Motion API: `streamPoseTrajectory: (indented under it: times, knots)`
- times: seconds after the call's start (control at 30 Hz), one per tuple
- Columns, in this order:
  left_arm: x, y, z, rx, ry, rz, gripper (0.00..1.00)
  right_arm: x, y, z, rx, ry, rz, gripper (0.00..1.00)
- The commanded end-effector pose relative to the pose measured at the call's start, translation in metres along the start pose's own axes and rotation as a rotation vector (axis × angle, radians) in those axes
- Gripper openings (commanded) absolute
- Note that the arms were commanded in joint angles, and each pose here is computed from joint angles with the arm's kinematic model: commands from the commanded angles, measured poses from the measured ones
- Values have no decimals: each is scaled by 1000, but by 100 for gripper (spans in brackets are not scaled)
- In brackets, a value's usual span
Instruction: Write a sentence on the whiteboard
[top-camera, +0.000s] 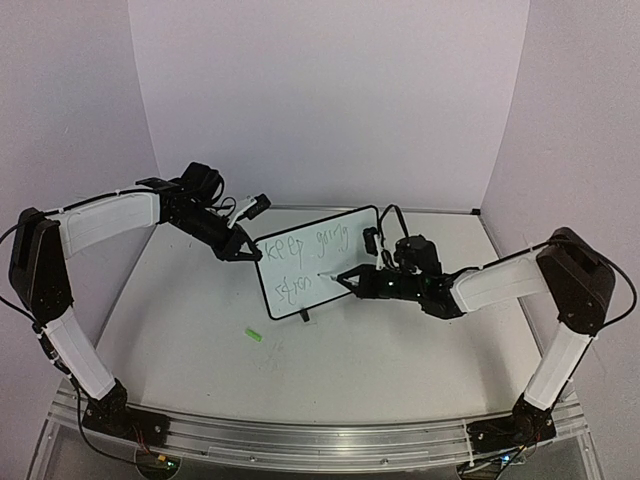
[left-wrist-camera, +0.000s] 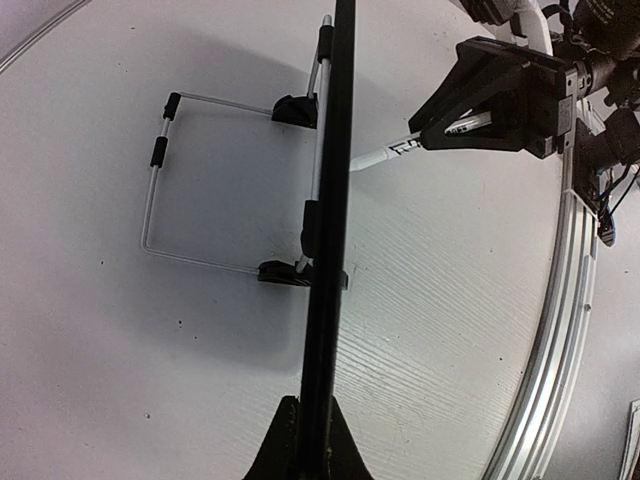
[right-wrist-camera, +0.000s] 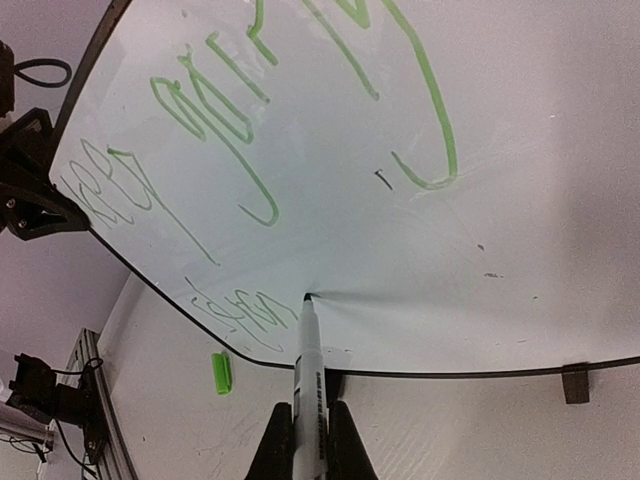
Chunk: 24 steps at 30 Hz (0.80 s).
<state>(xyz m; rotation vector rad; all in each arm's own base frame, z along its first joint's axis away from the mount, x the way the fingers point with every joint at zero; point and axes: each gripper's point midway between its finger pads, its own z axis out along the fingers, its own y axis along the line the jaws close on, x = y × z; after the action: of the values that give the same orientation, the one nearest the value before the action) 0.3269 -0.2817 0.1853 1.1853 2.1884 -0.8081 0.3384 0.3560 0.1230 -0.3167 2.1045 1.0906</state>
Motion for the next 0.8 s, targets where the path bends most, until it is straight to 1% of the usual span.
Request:
streamPoseTrajectory:
  times: [0.0, 0.23, 0.37, 0.77]
  knots:
    - [12, 13, 7, -59, 61, 2, 0, -19, 12, 7, -48, -41, -24, 0]
    - [12, 13, 6, -60, 60, 4, 0, 1, -2, 11, -23, 3, 7, 0]
    - [12, 13, 6, -59, 60, 3, 0, 8, -10, 7, 7, 7, 17, 0]
    - [12, 13, 6, -59, 60, 3, 0, -20, 2, -3, 4, -68, -12, 0]
